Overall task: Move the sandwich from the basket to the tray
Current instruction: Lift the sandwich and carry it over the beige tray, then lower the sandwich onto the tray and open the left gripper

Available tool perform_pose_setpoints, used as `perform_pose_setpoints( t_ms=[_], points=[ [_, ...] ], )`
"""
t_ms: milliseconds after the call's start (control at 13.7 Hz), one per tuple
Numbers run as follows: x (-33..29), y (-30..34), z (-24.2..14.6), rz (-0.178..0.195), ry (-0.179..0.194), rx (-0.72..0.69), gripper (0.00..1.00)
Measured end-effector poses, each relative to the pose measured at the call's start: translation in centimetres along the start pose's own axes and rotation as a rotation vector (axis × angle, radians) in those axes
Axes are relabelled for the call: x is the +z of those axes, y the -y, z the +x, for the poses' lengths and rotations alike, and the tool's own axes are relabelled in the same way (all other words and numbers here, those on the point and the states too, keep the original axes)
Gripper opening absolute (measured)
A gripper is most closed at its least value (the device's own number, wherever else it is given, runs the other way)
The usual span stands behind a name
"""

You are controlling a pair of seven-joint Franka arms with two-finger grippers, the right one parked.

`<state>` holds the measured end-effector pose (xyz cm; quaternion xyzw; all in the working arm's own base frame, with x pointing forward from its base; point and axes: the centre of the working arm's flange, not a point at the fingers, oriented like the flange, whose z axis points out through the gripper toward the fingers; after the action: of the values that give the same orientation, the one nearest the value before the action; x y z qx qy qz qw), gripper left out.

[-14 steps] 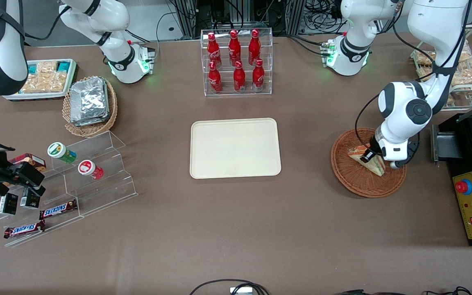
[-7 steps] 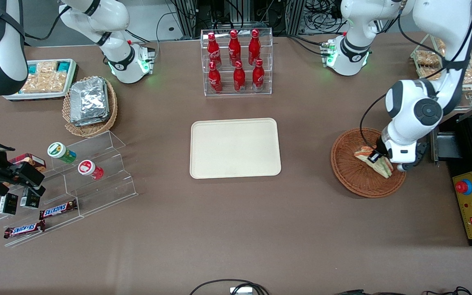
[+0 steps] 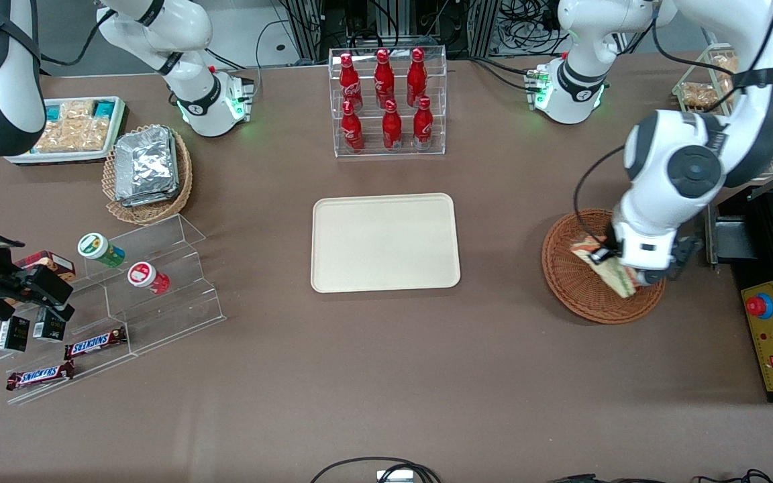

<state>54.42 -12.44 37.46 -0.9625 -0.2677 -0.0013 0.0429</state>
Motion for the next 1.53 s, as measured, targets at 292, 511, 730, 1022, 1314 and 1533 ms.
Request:
perform_pose_setpoints(
  t_ms=[292, 511, 730, 1022, 1314, 1533],
  points=[
    [-0.3, -5.7, -5.9, -0.004, -0.011, 0.245, 0.17],
    [-0.2, -9.4, -11.3, 0.015, -0.021, 0.457, 0.17],
    [-0.2, -12.2, -16.5, 0.022, -0.022, 0.572, 0.17],
    [0.6, -14.7, -21.3, 0.026, -0.008, 0.668, 0.17],
    [2.6, -18.3, -23.2, 0.009, 0.036, 0.677, 0.17],
    [4.3, -20.5, -25.1, 0.007, 0.066, 0.679, 0.17]
  ],
)
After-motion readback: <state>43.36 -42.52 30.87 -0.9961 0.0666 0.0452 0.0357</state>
